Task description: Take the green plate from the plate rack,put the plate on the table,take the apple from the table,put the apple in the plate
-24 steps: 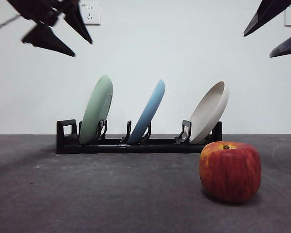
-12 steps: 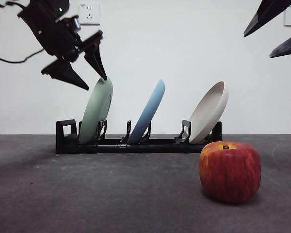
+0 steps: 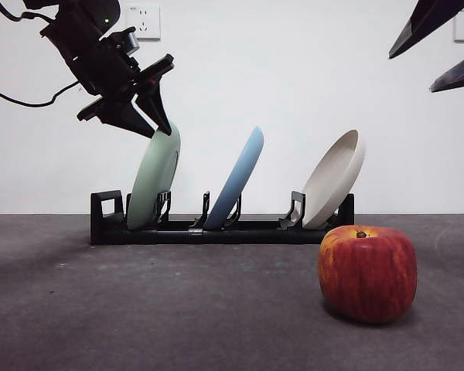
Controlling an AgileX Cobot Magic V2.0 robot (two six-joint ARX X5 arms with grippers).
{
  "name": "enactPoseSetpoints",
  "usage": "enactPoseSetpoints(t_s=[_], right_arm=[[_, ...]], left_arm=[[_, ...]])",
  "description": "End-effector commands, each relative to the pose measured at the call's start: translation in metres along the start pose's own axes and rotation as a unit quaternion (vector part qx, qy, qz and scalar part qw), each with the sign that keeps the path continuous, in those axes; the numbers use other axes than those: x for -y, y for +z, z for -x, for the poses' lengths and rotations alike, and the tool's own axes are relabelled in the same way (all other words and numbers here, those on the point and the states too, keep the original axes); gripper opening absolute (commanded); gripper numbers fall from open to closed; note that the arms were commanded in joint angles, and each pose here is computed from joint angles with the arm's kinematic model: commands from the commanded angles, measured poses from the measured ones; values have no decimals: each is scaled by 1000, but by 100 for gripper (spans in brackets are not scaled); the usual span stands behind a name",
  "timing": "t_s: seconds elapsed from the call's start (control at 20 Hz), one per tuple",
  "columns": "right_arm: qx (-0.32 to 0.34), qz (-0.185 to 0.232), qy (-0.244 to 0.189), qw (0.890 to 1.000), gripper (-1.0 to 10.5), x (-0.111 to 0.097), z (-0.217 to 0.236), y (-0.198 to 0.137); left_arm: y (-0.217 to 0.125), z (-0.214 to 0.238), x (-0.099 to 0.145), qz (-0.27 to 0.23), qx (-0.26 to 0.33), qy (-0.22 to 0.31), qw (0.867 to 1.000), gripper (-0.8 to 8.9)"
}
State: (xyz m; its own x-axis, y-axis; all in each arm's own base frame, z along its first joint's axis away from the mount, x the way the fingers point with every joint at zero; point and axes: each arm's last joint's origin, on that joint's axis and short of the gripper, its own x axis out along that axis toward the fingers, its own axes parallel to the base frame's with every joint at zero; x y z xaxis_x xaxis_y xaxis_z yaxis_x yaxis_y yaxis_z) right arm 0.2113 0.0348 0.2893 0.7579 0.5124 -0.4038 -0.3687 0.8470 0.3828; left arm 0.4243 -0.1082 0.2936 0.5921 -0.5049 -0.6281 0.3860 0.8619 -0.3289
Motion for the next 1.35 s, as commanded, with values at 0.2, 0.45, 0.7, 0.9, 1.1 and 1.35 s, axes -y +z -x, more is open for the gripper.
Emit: enactPoseSetpoints(t_s=[0.2, 0.45, 0.7, 0.9, 1.1, 1.35], right_arm=[[0, 5, 0, 1000, 345, 0, -1, 1], [-1, 5, 0, 1000, 345, 0, -1, 1], [-1, 4, -1, 1000, 345, 0, -1, 1], [-1, 5, -1, 1000, 345, 0, -1, 1], [0, 5, -2, 1000, 345, 0, -1, 1], [0, 4, -2, 1000, 345, 0, -1, 1]], left_arm=[[3, 3, 3, -16, 11, -7, 1000, -13], [16, 49, 27, -35, 49, -38, 997, -13], [19, 128, 65, -67, 90, -52, 992, -13], [-4, 183, 99, -136, 63, -82, 985, -13], [-32, 201, 125, -180, -13, -100, 978, -13], [-65, 192, 164, -250, -116, -19, 961, -12]])
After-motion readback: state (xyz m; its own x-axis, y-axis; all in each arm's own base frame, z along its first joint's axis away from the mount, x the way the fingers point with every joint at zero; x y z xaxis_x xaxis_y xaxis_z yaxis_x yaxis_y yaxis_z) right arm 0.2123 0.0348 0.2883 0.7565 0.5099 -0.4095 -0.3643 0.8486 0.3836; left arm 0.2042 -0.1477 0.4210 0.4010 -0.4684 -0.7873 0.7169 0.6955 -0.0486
